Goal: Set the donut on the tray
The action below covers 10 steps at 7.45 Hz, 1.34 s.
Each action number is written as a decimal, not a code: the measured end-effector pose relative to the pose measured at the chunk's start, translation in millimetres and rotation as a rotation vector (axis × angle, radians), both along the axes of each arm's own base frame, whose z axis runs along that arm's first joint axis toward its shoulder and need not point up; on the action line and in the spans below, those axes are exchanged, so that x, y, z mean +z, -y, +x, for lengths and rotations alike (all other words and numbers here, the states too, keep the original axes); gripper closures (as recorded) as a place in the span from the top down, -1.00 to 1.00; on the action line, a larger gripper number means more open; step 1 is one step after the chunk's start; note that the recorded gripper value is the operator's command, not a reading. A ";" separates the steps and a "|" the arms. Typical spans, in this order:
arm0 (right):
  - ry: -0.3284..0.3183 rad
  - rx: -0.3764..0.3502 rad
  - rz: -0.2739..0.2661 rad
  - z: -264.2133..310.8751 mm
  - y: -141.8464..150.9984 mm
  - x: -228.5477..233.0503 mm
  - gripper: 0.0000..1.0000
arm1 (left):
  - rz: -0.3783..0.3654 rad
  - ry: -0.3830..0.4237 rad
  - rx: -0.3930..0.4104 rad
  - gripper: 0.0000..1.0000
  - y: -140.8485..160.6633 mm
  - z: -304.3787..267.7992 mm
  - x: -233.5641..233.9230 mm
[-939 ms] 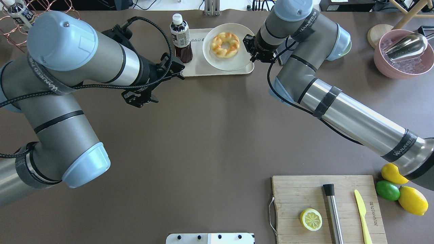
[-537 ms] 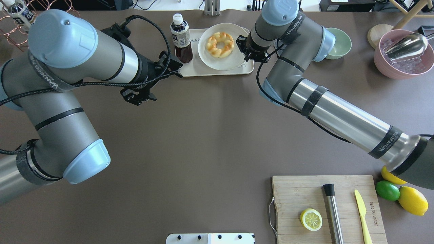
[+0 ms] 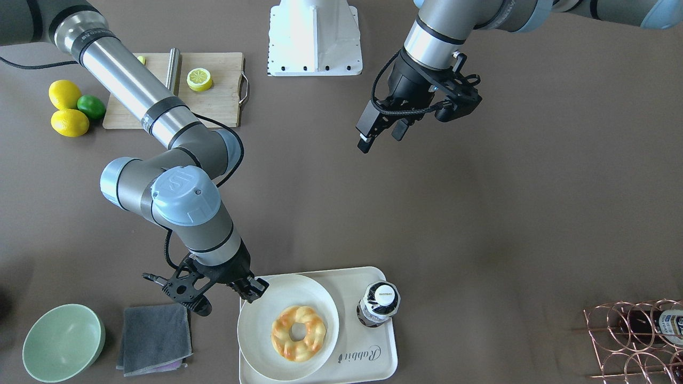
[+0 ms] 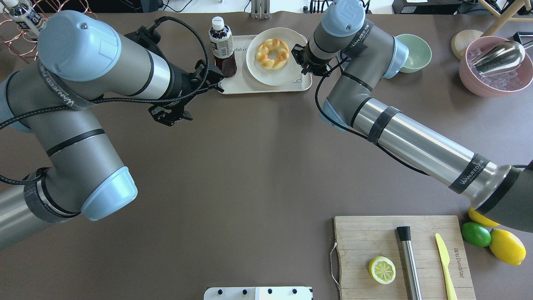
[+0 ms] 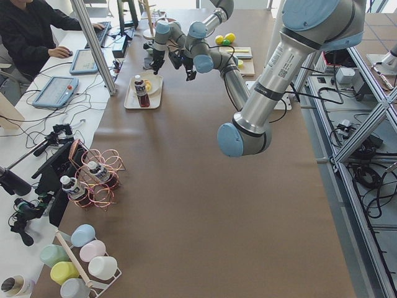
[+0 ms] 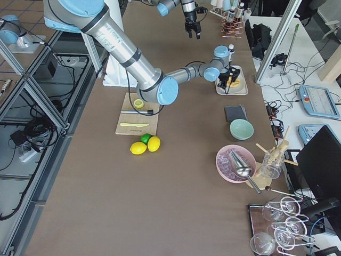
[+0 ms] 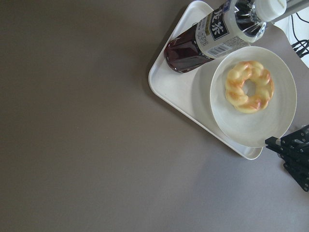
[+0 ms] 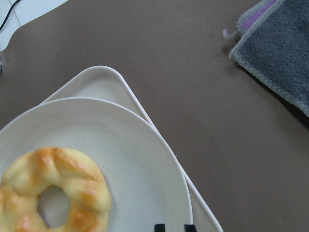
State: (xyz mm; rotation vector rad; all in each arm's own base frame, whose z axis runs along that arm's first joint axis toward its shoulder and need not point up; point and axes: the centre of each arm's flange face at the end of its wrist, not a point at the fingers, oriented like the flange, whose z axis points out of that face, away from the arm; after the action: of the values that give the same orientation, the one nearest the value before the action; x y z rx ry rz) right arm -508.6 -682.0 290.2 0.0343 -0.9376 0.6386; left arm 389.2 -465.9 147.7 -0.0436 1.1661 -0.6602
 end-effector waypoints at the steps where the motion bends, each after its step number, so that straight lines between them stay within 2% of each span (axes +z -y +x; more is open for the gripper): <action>1: -0.004 0.005 0.005 0.1 0.9 -0.5 1.00 | -0.001 0.001 -0.004 0.96 2.7 -1.6 0.6; 3: 0.009 0.008 0.019 3.8 2.0 -11.2 1.00 | -0.002 0.000 -0.005 0.96 4.6 -3.8 0.4; 4: 0.035 0.004 0.032 12.7 -0.5 -27.1 1.00 | -0.008 -0.008 0.009 0.96 3.8 -6.6 -1.0; 5: 0.057 -0.010 0.034 26.7 -10.4 -39.6 1.00 | -0.016 -0.020 0.015 0.96 7.0 -19.0 -2.2; 6: 0.052 -0.026 0.035 49.8 -23.7 -42.1 1.00 | -0.025 -0.022 0.013 0.96 7.7 -37.3 6.2; 7: 0.014 -0.064 0.053 77.7 -44.1 -32.2 1.00 | -0.009 -0.001 0.014 0.96 6.8 -56.8 23.2; 10: -0.188 -0.226 0.134 196.3 -115.1 35.0 1.00 | 0.151 0.168 0.055 0.96 1.7 -136.5 104.9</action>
State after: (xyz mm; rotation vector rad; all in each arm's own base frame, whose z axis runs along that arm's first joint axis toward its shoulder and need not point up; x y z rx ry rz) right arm -312.3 -566.8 325.3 0.1047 -0.7878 0.3559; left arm 252.7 -467.6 252.6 0.1054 1.0453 -0.5161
